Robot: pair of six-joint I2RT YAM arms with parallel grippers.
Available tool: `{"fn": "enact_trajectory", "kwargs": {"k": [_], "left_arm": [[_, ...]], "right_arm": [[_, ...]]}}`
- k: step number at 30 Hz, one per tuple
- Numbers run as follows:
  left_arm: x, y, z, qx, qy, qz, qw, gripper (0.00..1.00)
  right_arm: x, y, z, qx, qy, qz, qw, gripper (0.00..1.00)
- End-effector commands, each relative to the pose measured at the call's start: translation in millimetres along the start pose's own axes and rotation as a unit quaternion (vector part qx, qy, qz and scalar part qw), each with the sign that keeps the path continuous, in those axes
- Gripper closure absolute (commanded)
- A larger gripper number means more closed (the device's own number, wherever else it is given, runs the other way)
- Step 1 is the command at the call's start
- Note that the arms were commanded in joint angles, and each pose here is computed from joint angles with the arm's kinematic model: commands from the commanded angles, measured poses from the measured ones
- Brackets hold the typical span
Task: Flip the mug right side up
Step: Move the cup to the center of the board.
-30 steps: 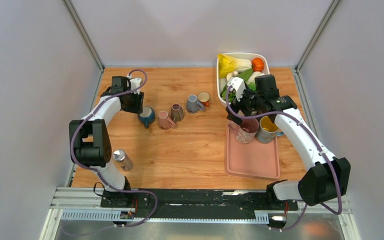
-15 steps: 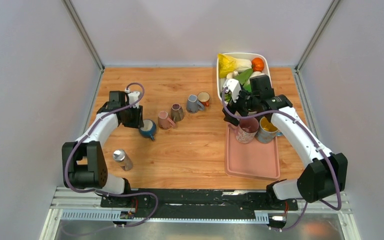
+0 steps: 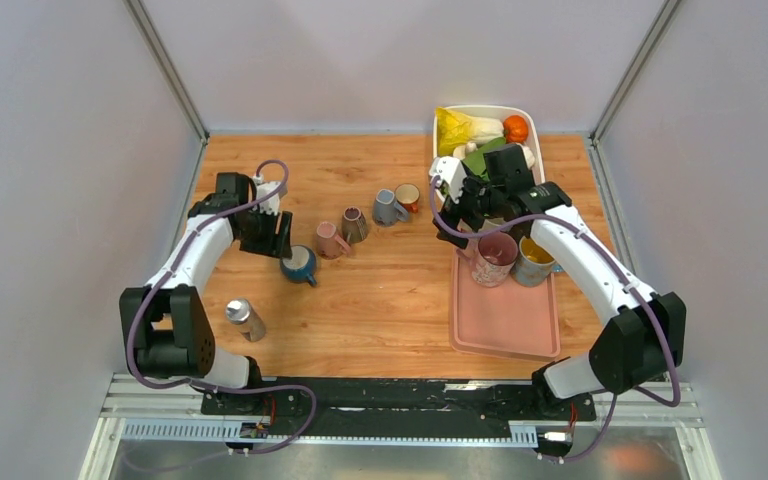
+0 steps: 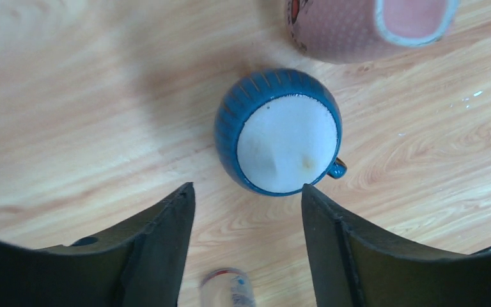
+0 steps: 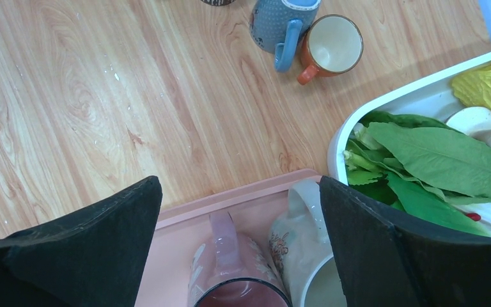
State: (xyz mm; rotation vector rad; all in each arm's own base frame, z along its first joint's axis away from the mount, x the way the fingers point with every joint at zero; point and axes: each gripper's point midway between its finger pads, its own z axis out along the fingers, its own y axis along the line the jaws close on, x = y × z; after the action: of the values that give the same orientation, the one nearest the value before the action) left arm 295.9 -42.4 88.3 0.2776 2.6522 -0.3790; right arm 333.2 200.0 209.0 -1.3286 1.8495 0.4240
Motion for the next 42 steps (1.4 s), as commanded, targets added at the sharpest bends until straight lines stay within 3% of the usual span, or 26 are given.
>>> {"fn": "enact_trajectory", "kwargs": {"k": [1,8,14,17,26,31,35,42], "left_arm": [[-42,6,-30,-0.004,-0.026,0.154,0.988,0.30],[-46,-11,4,0.119,0.018,0.202,0.972,0.35],[-26,-4,17,0.140,0.060,0.243,0.958,0.37],[-27,1,25,0.129,0.063,0.228,0.963,0.39],[13,-35,21,0.162,0.078,0.082,0.980,0.54],[27,-45,14,0.125,0.092,0.002,0.988,0.59],[36,-72,12,0.146,0.099,-0.119,0.977,0.63],[45,-109,4,0.200,0.090,-0.160,0.962,0.62]], "right_arm": [[-26,0,-15,0.004,-0.040,-0.038,0.998,0.00],[-47,21,-14,-0.033,-0.112,0.004,0.993,0.00],[-48,29,-26,-0.034,-0.121,-0.005,0.992,0.00],[-43,31,-29,-0.027,-0.110,0.004,0.994,0.00],[-26,44,-29,-0.025,-0.110,0.021,0.993,0.00],[-24,40,-21,-0.015,-0.117,0.053,0.992,0.00],[-27,37,-12,0.011,-0.119,0.042,0.992,0.00],[-36,92,19,-0.034,-0.093,-0.035,0.994,0.00]]}}
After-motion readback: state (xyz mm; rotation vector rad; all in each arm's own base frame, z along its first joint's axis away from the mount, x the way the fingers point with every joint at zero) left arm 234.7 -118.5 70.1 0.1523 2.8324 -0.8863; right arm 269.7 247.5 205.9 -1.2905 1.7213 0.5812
